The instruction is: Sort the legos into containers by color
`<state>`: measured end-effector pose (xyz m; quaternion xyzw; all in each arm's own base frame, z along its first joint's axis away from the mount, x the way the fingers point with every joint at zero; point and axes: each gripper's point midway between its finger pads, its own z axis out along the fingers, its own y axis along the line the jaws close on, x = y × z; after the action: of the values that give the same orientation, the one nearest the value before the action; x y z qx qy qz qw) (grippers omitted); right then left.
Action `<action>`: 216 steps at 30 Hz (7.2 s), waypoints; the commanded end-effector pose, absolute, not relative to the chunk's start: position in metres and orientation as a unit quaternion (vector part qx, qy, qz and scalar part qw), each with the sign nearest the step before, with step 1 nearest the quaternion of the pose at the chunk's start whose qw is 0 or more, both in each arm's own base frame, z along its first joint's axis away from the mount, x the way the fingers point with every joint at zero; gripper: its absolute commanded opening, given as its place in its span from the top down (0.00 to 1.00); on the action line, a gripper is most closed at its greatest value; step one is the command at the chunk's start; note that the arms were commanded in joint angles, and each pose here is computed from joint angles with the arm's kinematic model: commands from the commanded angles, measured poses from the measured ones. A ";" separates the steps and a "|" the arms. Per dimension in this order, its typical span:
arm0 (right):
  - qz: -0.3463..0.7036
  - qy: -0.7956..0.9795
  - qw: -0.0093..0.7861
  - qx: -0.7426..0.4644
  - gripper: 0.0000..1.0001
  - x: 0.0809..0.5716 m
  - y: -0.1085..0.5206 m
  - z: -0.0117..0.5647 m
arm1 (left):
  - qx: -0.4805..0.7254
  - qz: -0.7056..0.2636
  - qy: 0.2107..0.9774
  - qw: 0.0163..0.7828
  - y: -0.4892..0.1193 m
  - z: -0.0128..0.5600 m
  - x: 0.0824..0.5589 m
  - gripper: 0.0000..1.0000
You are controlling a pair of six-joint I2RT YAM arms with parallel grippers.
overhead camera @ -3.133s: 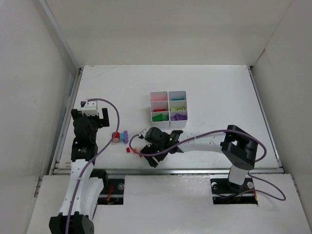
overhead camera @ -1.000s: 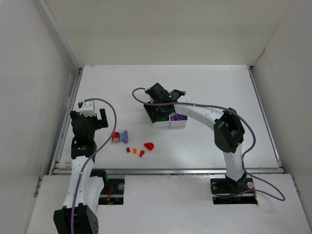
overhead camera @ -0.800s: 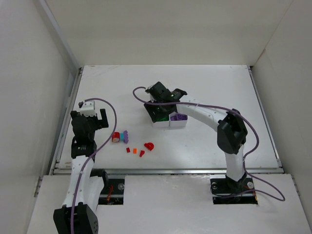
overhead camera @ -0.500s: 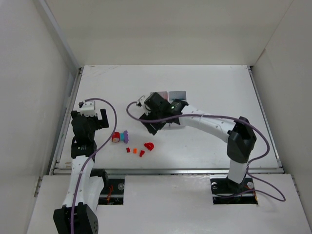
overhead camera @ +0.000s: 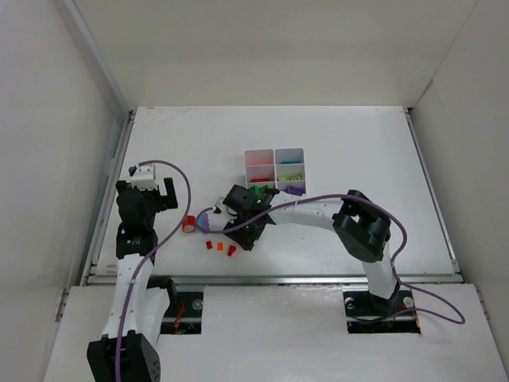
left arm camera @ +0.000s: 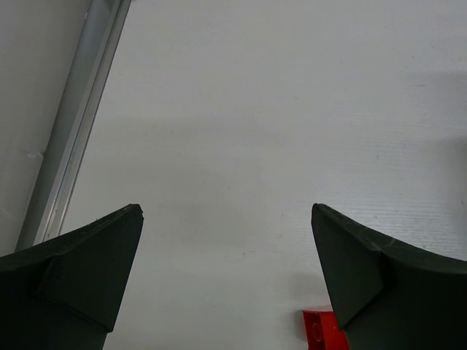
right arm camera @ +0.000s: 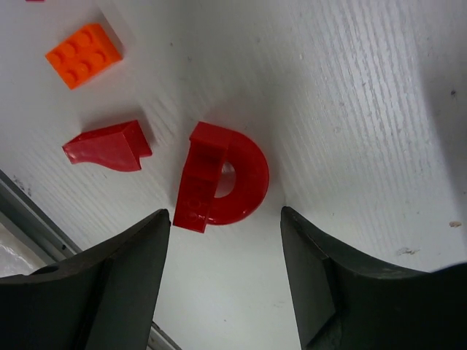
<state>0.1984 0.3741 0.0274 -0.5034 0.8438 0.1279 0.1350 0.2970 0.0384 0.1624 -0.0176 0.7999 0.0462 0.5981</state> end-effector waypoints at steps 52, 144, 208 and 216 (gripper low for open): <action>0.111 0.872 0.449 -0.159 1.00 0.435 0.256 0.243 | 0.369 0.068 0.790 0.486 0.009 0.230 0.388 0.00; 0.071 0.874 0.399 -0.269 0.82 0.384 0.341 0.154 | 0.106 0.155 0.881 0.435 -0.042 0.138 0.360 0.00; 0.068 0.828 0.480 -0.281 0.19 0.382 0.323 0.223 | 0.580 -0.003 0.797 0.166 -0.046 0.049 0.243 0.98; 0.093 0.818 0.498 -0.273 0.12 0.384 0.326 0.248 | 0.529 0.013 0.799 0.285 -0.060 0.107 0.280 1.00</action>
<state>0.3784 0.3205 0.1887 -0.2980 0.8463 0.0504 0.4387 0.2495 -0.0462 0.0603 0.5547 0.8091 0.0020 0.1939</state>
